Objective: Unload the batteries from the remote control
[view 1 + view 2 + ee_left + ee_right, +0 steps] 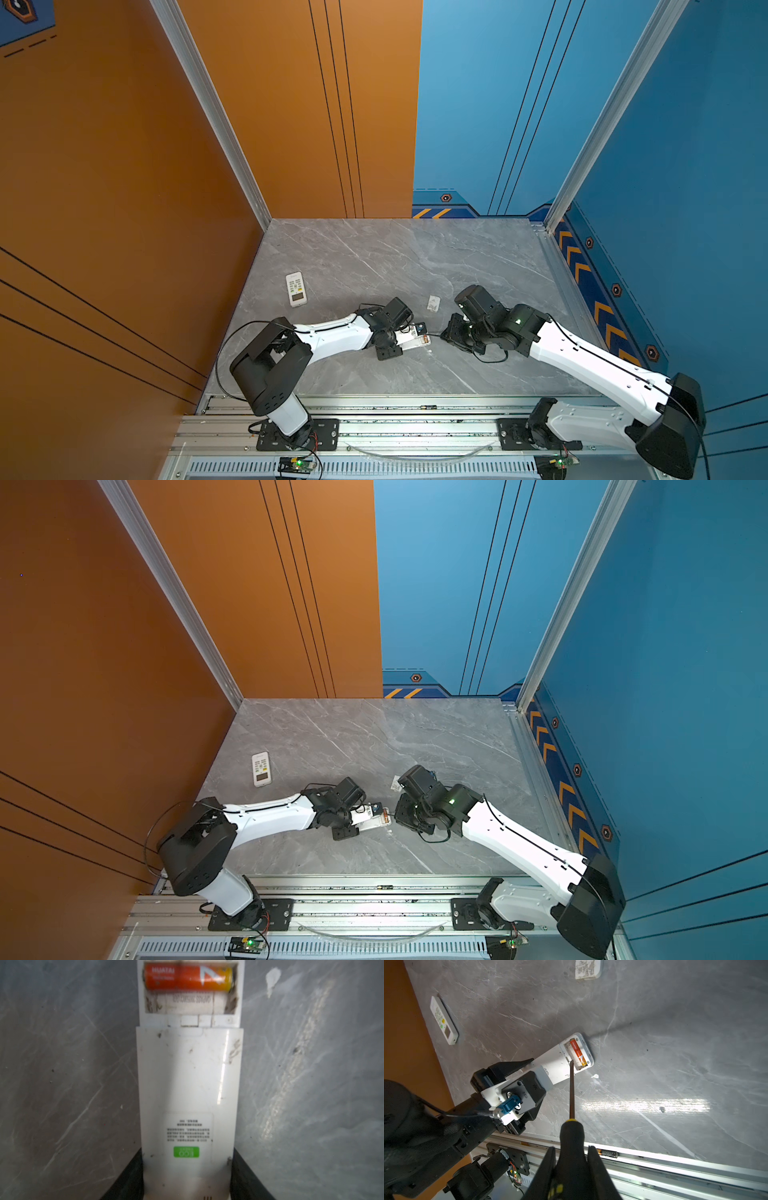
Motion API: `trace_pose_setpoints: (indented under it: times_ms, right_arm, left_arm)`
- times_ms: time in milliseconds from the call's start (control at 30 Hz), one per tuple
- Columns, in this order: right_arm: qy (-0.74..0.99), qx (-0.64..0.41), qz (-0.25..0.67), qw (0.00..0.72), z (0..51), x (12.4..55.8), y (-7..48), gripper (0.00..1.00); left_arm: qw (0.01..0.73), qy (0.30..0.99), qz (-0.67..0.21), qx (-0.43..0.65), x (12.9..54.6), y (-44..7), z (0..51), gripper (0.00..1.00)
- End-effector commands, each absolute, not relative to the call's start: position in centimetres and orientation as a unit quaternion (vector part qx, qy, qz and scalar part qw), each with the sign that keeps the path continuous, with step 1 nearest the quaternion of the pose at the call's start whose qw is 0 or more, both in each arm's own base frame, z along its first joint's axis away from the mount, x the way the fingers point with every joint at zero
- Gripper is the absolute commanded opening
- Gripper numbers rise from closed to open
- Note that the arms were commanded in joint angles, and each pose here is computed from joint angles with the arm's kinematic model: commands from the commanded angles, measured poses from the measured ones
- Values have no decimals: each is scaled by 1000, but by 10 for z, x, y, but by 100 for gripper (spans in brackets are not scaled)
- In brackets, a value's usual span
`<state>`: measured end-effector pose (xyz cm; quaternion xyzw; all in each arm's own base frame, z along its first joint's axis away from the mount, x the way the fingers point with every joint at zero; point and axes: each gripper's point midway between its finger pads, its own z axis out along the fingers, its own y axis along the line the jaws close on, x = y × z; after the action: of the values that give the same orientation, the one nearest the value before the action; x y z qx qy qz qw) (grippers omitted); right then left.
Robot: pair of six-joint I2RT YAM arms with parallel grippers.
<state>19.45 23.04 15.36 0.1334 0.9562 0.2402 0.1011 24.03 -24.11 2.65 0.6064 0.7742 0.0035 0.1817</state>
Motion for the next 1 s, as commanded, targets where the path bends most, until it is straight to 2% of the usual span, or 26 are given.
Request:
trace_pose_setpoints:
  times_ms: [0, 967]
  right_arm:
    - [965, 117, 218, 81, 150, 189, 230, 0]
    - [973, 113, 191, 66, 136, 190, 229, 0]
  left_arm:
    - [167, 779, 27, 604, 235, -230, 15, 23]
    - [173, 775, 38, 607, 236, -231, 19, 21]
